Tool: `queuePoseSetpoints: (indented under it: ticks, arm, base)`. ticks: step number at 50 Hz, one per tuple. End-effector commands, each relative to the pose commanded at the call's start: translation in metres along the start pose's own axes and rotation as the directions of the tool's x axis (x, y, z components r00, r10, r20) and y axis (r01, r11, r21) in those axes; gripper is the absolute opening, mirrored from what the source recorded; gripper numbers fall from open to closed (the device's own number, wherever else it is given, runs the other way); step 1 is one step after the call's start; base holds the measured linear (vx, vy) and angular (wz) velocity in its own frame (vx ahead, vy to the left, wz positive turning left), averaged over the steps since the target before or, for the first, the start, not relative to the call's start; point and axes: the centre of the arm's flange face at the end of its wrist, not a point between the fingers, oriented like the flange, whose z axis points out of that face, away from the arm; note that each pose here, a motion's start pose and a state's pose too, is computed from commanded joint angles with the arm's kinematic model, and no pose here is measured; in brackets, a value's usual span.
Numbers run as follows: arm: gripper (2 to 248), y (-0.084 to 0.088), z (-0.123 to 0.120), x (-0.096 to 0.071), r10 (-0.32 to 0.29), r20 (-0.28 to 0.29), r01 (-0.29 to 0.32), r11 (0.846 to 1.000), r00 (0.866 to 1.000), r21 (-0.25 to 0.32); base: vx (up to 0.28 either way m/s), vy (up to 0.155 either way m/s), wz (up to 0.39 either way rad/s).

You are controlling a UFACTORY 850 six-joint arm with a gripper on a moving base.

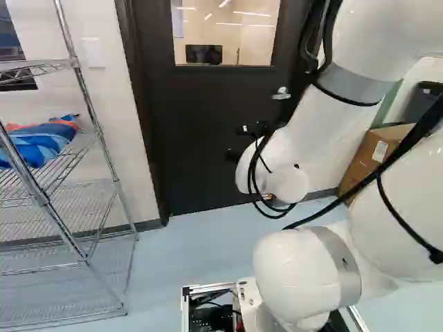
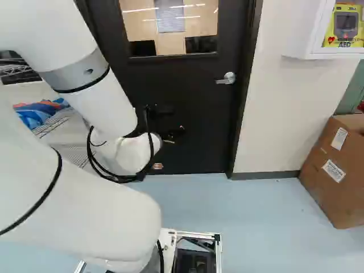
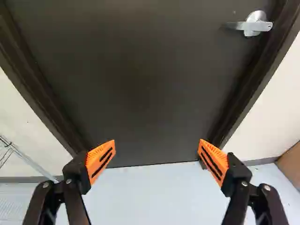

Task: Open the door and move inside

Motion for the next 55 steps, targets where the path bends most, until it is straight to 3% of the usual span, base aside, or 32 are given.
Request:
queuePoseSetpoints:
  ticks: [55]
  arm:
    - [247, 0.0000, 0.0000, 0.0000, 0.000, 0.000, 0.000, 1.000, 1.000, 0.000]
  base:
    - [0.034, -0.013, -0.060]
